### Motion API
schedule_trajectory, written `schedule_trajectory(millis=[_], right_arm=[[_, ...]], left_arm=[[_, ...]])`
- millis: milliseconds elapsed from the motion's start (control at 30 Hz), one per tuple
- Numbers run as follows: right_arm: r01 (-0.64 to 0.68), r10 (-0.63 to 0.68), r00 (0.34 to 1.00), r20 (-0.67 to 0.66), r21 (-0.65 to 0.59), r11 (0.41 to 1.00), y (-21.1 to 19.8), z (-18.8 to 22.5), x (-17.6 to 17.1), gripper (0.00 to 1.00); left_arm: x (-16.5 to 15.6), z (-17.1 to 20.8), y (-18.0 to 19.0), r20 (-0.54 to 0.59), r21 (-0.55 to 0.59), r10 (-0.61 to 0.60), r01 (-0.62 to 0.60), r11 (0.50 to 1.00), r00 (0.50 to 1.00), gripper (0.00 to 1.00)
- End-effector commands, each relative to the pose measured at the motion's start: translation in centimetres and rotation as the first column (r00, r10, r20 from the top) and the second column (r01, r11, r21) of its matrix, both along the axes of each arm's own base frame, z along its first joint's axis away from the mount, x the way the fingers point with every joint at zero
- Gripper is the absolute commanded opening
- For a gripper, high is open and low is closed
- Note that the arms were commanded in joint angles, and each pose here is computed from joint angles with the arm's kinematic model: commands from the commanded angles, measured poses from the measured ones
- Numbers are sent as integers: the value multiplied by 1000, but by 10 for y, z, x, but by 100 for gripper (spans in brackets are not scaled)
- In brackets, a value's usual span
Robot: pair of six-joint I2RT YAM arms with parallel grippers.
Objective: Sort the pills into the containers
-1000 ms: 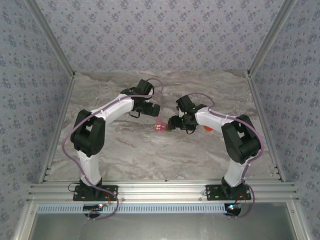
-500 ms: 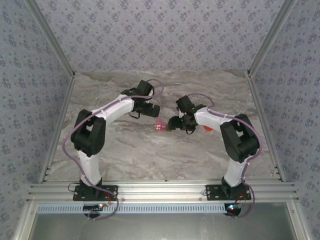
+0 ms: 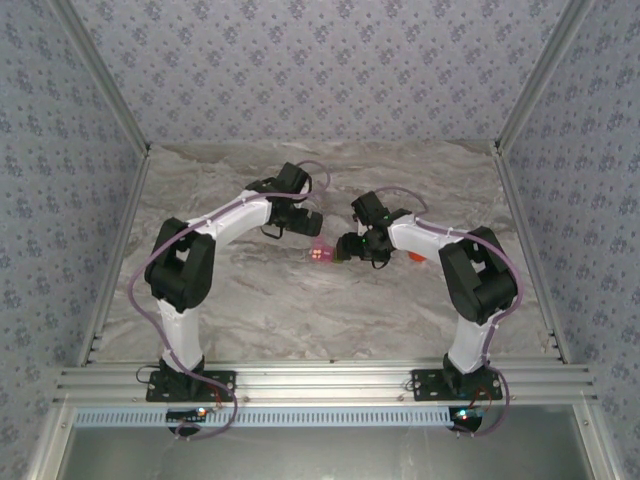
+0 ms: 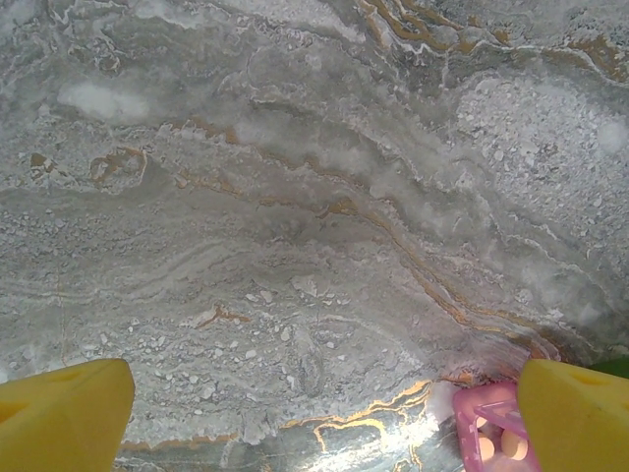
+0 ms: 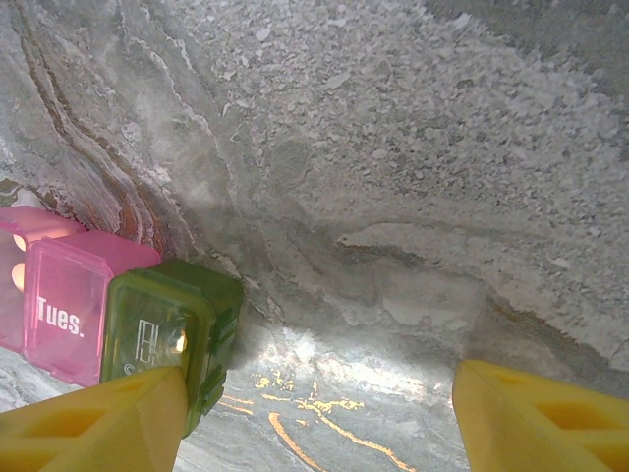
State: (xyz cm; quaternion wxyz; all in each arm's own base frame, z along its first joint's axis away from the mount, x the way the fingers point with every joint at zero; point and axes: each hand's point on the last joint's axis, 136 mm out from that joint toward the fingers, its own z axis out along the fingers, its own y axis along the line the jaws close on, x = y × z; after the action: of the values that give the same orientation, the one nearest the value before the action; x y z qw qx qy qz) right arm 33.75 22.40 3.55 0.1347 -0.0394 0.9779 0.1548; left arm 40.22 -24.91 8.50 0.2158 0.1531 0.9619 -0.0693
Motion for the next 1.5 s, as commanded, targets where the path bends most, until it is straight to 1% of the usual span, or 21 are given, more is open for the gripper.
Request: schedule_trajectory(millis=[0, 433, 733, 1267, 1467], right_arm=[[9, -9, 1000, -4, -28, 1000, 0, -4, 3, 73], [9, -10, 1000, -12, -41, 999, -2, -7, 2, 73], [11, -11, 1000, -10, -43, 999, -2, -5, 3, 73], [22, -23, 1000, -15, -55, 998, -3, -7, 4, 72], [20, -21, 1000, -17, -57, 998, -3, -7, 3, 72]], left_arm=[[-3, -8, -5, -20, -5, -7, 6, 1000, 1000, 99], [-11, -11, -13, -34, -19, -31, 31, 999, 999, 99], [-23, -13, -15, -47, -25, -44, 43, 999, 998, 100], [-39, 10, -15, -2, -78, -32, 32, 996, 999, 99], [-47, 8, -15, -15, -90, -35, 33, 995, 999, 100]])
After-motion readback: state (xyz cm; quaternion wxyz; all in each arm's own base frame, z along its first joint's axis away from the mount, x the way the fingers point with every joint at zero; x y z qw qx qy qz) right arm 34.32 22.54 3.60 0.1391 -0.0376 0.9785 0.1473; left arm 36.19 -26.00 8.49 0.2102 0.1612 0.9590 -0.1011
